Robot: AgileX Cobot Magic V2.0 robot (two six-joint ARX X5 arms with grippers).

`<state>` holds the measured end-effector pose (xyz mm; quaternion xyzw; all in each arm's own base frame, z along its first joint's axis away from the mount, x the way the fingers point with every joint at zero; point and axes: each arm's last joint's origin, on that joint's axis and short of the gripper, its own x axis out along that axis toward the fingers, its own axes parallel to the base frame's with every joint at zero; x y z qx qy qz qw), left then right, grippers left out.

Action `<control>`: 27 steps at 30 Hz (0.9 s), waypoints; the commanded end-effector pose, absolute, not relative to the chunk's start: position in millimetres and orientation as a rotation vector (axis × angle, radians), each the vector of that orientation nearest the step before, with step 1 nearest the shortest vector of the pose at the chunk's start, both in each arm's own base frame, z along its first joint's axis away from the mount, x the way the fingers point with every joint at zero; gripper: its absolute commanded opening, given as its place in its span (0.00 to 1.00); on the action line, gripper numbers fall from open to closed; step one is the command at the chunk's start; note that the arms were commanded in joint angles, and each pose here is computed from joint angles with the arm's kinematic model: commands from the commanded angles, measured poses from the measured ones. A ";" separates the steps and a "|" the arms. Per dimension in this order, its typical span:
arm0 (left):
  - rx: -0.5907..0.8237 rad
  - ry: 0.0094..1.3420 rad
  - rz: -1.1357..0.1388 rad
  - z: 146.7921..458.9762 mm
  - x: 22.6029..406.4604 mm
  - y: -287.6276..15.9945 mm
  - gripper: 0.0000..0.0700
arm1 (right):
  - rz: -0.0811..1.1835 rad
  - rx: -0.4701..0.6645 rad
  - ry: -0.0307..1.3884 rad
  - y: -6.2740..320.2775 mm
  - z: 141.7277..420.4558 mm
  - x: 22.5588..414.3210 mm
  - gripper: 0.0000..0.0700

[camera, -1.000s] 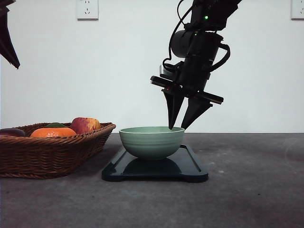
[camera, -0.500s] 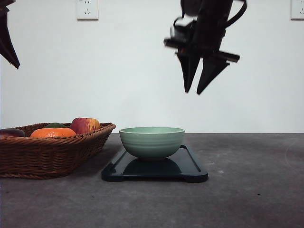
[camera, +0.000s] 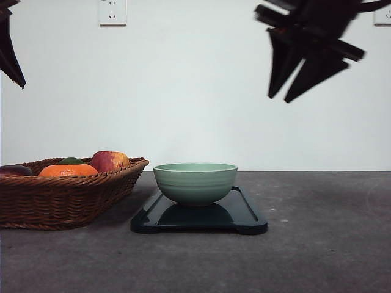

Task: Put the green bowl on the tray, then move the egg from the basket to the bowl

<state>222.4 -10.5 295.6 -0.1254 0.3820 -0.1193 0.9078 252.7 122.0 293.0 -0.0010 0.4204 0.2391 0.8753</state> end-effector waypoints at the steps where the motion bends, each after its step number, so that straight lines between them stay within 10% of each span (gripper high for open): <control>1: -0.254 0.765 -0.254 302.4 224.9 -11.0 0.44 | 0.513 -0.013 0.868 118.5 288.8 241.6 0.27; 27: -0.129 0.850 -0.300 317.0 239.7 -49.8 0.52 | 0.543 0.036 0.604 63.0 273.5 123.7 0.27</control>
